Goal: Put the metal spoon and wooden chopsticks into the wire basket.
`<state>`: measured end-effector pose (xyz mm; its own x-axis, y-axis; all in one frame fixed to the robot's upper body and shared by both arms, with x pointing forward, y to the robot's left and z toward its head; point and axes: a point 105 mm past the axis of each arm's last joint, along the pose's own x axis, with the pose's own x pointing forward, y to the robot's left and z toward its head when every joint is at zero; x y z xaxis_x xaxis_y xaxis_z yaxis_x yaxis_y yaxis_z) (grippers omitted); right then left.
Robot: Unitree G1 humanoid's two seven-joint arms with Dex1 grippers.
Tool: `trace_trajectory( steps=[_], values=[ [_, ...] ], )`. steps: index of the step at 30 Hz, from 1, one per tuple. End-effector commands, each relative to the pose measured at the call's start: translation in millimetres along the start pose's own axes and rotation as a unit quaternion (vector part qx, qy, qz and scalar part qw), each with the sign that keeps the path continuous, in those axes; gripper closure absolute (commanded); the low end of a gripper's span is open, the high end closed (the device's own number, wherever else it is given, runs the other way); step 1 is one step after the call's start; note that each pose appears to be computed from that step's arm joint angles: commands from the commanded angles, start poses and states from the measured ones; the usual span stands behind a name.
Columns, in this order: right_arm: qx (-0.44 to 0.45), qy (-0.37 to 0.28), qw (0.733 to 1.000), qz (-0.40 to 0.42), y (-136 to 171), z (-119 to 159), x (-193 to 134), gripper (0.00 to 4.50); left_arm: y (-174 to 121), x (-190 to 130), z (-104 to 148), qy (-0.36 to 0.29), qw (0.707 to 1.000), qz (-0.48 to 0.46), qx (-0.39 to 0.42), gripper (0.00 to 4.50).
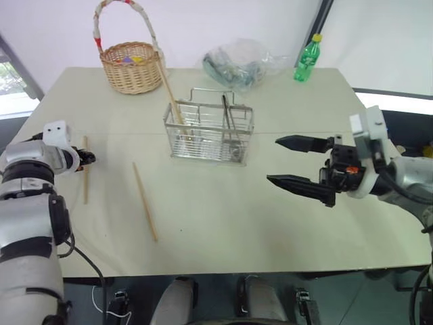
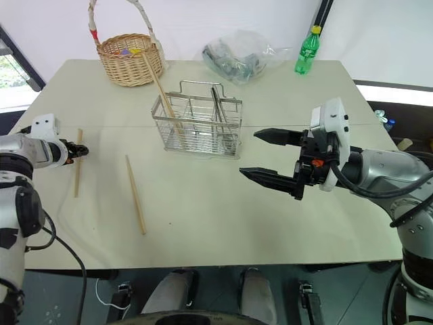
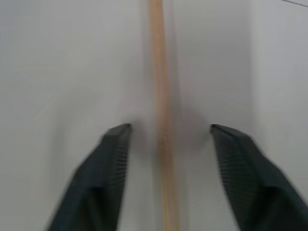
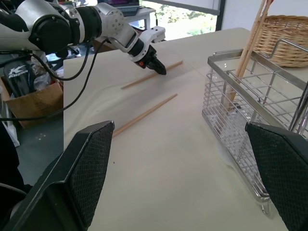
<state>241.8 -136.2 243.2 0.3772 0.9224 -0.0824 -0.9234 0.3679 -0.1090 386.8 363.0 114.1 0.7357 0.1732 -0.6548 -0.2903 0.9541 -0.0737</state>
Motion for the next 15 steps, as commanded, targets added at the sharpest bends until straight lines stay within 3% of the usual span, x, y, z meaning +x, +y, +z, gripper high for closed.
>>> trace_trajectory(
  steps=[1, 2, 8, 13, 15],
  values=[
    [-0.025, -0.010, 1.000, -0.004, 2, 11, -4, 0.00, -3, 0, 2, -0.004, 1.000, -0.005, -0.015, 3.86],
    [-0.025, -0.010, 1.000, -0.004, 2, 11, -4, 0.00, -2, 0, 2, -0.004, 1.000, -0.004, -0.016, 4.37],
    [-0.023, -0.005, 1.000, 0.000, 1, 9, -5, 0.00, -3, -3, 11, -0.023, 0.999, -0.009, -0.024, 4.45],
    [-0.025, 0.003, 1.000, 0.001, 0, 8, -8, 0.00, -17, -21, 62, -0.136, 0.989, -0.047, -0.022, 4.45],
    [-0.027, 0.004, 1.000, -0.004, -2, 9, -9, 0.00, -27, -40, 97, -0.227, 0.971, -0.071, -0.003, 4.45]
  ],
)
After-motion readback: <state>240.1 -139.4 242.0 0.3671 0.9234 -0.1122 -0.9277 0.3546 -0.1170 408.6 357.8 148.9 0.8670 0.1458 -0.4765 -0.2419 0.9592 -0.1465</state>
